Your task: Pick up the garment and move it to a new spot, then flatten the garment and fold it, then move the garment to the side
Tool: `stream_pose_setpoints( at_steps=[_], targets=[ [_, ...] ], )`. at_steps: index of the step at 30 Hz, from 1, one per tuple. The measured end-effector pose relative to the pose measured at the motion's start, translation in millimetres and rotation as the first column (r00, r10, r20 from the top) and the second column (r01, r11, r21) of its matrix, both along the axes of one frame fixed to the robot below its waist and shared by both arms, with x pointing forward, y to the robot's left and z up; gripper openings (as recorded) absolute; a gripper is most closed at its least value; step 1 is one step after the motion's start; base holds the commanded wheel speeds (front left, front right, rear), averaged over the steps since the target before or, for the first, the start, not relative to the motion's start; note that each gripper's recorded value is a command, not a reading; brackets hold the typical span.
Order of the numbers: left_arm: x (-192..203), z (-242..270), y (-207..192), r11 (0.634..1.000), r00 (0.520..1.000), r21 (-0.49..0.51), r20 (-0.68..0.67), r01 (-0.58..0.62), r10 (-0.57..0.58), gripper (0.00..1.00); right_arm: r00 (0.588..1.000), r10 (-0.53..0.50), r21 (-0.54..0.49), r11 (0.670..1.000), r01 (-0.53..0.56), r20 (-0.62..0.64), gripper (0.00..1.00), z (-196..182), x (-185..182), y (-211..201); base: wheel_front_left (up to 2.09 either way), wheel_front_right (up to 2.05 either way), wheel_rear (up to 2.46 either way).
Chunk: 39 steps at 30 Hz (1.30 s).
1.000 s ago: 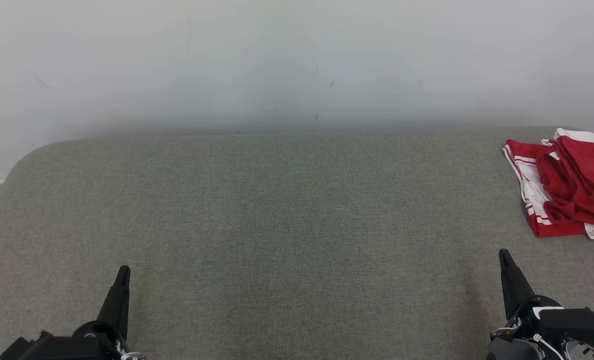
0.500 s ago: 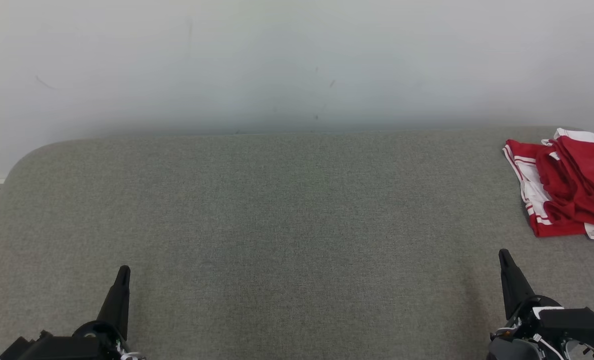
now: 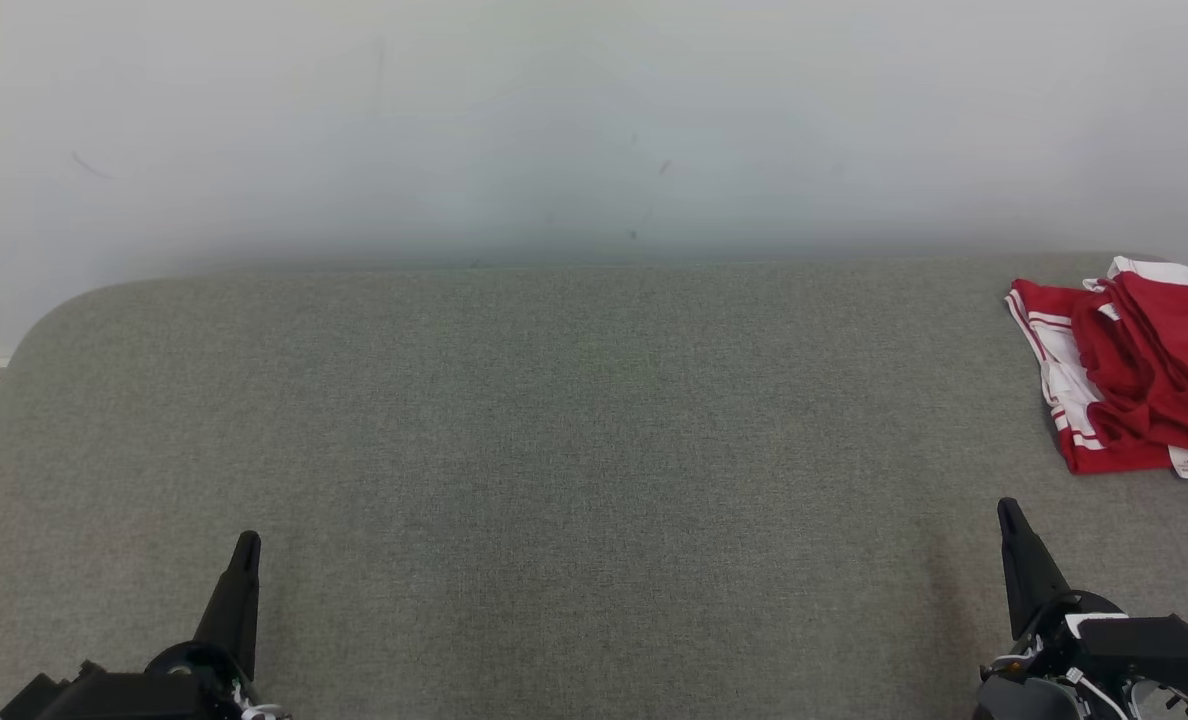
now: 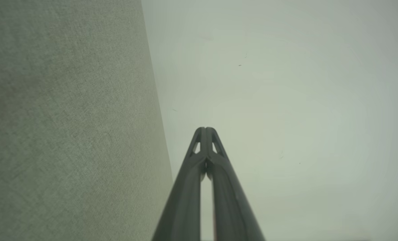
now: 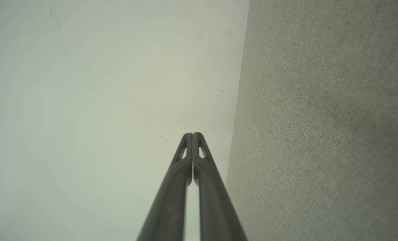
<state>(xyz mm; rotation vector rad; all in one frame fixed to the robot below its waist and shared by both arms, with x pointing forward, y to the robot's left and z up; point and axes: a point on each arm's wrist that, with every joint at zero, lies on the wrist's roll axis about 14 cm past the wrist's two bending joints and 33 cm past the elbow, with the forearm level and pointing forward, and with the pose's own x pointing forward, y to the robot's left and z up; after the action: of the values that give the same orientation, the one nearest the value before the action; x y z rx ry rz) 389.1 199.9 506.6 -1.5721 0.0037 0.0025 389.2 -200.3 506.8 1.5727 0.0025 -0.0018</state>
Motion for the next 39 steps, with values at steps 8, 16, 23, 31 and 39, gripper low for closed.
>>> stream_pose_setpoints(
  at_steps=[8, 16, 23, 31, 39],
  targets=[
    [0.0, 0.0, 0.0, 1.0, 1.0, 0.0, 0.0, 0.0, 0.0, 0.0, 1.0, 0.0, 0.0, 1.0, 0.0, 0.0, 0.0, 0.0, 0.0, 0.0, 0.0, 0.0, 0.0],
    [0.0, 0.0, 0.0, 1.0, 1.0, 0.0, 0.0, 0.0, 0.0, 0.0, 1.0, 0.0, 0.0, 1.0, 0.0, 0.0, 0.0, 0.0, 0.0, -0.1, 0.0, 0.0, 0.0],
    [0.0, 0.0, 0.0, 1.0, 1.0, 0.0, 0.0, 0.0, 0.0, 0.0, 1.0, 0.0, 0.0, 1.0, 0.0, 0.0, 0.0, 0.0, 0.0, 0.0, 0.0, 0.0, 0.0],
    [0.0, -0.1, 0.0, 1.0, 1.0, 0.0, 0.0, 0.0, 0.0, 0.0, 1.0, 0.0, 0.0, 1.0, 0.0, 0.0, 0.0, 0.0, 0.0, 0.0, 0.0, 0.0, 0.0],
    [0.0, -0.1, 0.0, 1.0, 1.0, 0.0, 0.0, 0.0, 0.0, 0.0, 1.0, 0.0, 0.0, 1.0, 0.0, 0.0, 0.0, -0.1, 0.0, 0.0, 0.0, 0.0, 0.0]
  ],
)
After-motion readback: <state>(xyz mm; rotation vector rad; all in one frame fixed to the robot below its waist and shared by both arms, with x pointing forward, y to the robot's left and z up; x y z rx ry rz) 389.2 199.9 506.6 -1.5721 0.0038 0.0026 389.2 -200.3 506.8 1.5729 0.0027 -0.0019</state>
